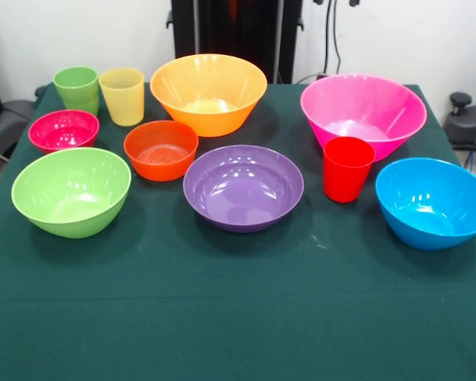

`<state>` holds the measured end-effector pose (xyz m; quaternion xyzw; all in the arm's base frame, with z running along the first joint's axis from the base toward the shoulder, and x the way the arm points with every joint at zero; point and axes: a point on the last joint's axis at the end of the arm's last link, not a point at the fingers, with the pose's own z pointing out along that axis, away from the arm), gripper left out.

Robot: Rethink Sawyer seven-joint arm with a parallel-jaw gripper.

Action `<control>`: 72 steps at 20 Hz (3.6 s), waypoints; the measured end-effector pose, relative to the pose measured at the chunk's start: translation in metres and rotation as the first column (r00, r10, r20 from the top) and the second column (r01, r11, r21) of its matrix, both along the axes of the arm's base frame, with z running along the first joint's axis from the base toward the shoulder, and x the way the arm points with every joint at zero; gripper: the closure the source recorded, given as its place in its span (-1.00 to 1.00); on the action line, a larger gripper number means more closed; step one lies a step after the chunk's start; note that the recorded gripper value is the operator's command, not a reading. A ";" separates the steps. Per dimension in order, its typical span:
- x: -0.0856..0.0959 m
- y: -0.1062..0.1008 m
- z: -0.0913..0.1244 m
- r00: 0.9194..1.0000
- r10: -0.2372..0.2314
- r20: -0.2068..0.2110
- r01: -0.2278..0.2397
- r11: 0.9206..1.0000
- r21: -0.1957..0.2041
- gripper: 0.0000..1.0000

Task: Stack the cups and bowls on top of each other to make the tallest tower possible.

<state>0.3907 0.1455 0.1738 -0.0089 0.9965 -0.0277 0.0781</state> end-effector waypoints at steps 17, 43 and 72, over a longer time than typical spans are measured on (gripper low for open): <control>-0.010 0.000 -0.003 1.000 -0.001 -0.019 0.001 1.000 0.001 -1.00; -0.016 0.019 -0.017 0.999 0.053 -0.006 -0.053 0.999 -0.002 -1.00; -0.017 0.069 -0.047 0.996 -0.086 -0.025 0.086 0.996 -0.018 -1.00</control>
